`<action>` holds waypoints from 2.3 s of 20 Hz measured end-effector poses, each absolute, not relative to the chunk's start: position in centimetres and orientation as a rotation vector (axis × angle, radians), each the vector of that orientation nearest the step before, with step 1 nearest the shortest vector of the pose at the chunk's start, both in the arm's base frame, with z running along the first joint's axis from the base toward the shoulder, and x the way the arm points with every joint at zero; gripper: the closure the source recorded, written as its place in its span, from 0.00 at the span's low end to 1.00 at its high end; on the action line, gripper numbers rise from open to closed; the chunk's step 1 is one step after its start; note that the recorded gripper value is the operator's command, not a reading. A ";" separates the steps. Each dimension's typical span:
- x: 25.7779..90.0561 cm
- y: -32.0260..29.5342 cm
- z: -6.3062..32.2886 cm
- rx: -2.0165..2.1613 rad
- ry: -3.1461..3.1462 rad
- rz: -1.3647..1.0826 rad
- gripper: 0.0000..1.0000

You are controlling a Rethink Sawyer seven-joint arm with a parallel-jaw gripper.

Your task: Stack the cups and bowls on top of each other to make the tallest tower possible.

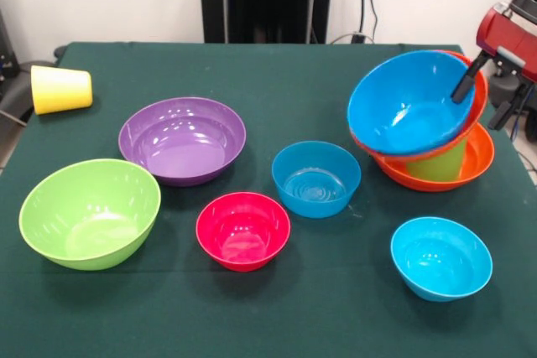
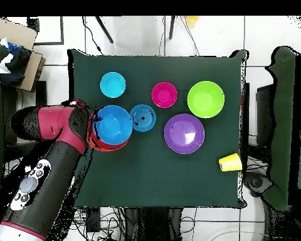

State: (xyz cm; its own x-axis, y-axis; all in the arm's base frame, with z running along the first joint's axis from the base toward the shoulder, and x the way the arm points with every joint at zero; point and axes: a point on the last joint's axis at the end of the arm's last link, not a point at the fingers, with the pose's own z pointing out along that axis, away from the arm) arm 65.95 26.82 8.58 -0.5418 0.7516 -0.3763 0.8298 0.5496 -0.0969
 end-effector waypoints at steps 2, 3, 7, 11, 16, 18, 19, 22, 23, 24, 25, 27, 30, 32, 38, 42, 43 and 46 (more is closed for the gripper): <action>66.0 26.8 8.7 1.312 2.497 -0.380 0.00; 66.0 26.8 8.9 1.313 2.495 -0.377 0.00; 66.2 26.9 9.6 1.316 2.490 -0.364 0.00; 66.2 26.9 10.1 1.319 2.487 -0.356 0.00; 66.2 26.8 10.2 1.322 2.486 -0.356 0.00; 66.2 26.8 10.2 1.324 2.485 -0.355 0.00; 66.2 26.8 10.3 1.324 2.485 -0.355 0.00; 66.2 26.8 10.6 1.327 2.483 -0.350 0.00; 66.2 26.8 10.7 1.328 2.482 -0.348 0.00; 66.2 26.7 10.9 1.330 2.480 -0.345 0.00; 66.2 26.7 11.0 1.330 2.480 -0.344 0.00; 66.2 26.7 11.0 1.332 2.479 -0.344 0.00; 66.1 26.6 11.0 1.335 2.479 -0.345 0.00; 66.1 26.6 11.1 1.336 2.479 -0.345 0.00; 65.7 26.6 12.8 1.360 2.478 -0.335 0.00; 65.4 26.6 14.4 1.386 2.485 -0.341 0.00; 65.2 26.6 15.2 1.397 2.489 -0.347 0.00; 64.7 26.7 16.6 1.417 2.500 -0.368 0.00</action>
